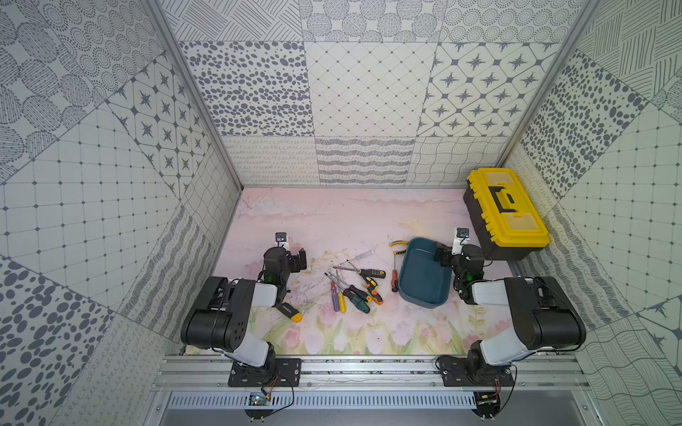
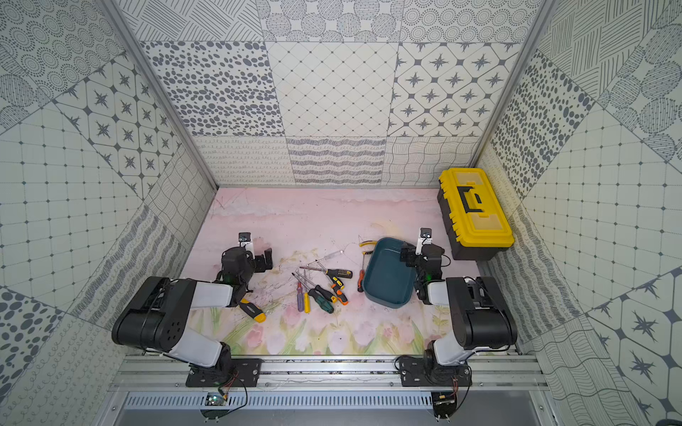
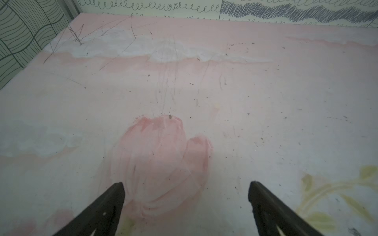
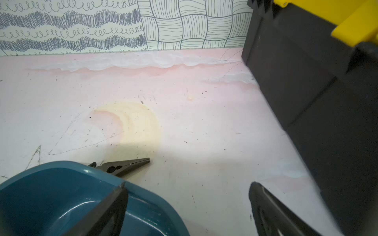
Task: Put the screwdriver on the desktop into the storage box
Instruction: Pick up the screwdriver from the center of the board.
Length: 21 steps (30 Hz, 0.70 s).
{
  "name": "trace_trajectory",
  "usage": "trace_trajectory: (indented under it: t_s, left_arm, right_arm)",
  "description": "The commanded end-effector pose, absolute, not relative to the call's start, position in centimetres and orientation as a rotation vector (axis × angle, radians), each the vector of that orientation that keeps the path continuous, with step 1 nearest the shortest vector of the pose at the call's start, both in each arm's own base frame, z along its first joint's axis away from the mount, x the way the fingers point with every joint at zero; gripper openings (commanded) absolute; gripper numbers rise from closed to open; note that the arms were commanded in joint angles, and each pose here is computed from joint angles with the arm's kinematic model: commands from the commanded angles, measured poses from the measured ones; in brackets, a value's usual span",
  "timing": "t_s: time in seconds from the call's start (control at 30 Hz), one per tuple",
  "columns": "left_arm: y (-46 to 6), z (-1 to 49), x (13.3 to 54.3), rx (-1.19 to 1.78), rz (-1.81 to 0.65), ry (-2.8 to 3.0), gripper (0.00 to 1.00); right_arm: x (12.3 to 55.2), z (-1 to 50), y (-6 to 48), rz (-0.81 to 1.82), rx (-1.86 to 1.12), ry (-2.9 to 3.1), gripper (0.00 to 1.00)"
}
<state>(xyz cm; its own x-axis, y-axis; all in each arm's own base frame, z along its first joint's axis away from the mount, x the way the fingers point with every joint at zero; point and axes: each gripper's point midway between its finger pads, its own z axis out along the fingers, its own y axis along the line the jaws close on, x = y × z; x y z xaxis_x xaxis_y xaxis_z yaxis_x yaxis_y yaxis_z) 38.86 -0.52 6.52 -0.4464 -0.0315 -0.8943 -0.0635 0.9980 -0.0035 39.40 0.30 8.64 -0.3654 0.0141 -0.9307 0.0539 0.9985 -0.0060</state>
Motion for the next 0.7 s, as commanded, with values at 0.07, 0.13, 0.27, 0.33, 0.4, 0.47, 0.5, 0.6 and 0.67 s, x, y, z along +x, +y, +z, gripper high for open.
trace_trajectory:
  t_s: [0.07, 0.13, 0.27, 0.33, 0.4, 0.47, 0.5, 0.6, 0.67]
  left_arm:
    - [-0.4, 7.9, 39.7, -0.088, 0.010, 1.973, 0.99]
    - [-0.5, 7.9, 39.7, -0.088, 0.011, 1.972, 0.99]
    - [-0.5, 7.9, 39.7, -0.087, 0.008, 1.974, 0.99]
    - [-0.5, 7.9, 39.7, -0.088, 0.008, 1.973, 0.99]
    - [-0.5, 7.8, 39.7, -0.087, 0.009, 1.975, 0.99]
    - [-0.5, 8.0, 39.7, -0.087, 0.008, 1.969, 0.99]
    - [-0.5, 8.1, 39.7, -0.079, 0.016, 1.969, 0.99]
    - [-0.5, 9.8, 39.7, -0.081, 0.011, 1.999, 0.99]
    - [-0.3, 11.0, 39.6, -0.096, 0.028, 2.029, 0.99]
  right_arm:
    - [40.5, 10.5, 0.6, -0.032, 0.039, 1.873, 0.97]
    - [40.5, 10.6, 0.6, -0.032, 0.039, 1.871, 0.97]
    - [40.5, 10.6, 0.6, -0.032, 0.039, 1.871, 0.97]
    - [40.5, 10.6, 0.6, -0.032, 0.039, 1.871, 0.97]
    - [40.5, 10.6, 0.6, -0.031, 0.037, 1.872, 0.97]
    - [40.5, 10.7, 0.6, -0.033, 0.039, 1.867, 0.97]
    - [40.4, 11.3, 0.6, -0.034, 0.041, 1.848, 0.97]
    - [39.4, 13.6, 1.5, -0.009, -0.016, 1.811, 0.97]
    - [38.5, 15.6, 2.0, -0.018, -0.041, 1.778, 0.97]
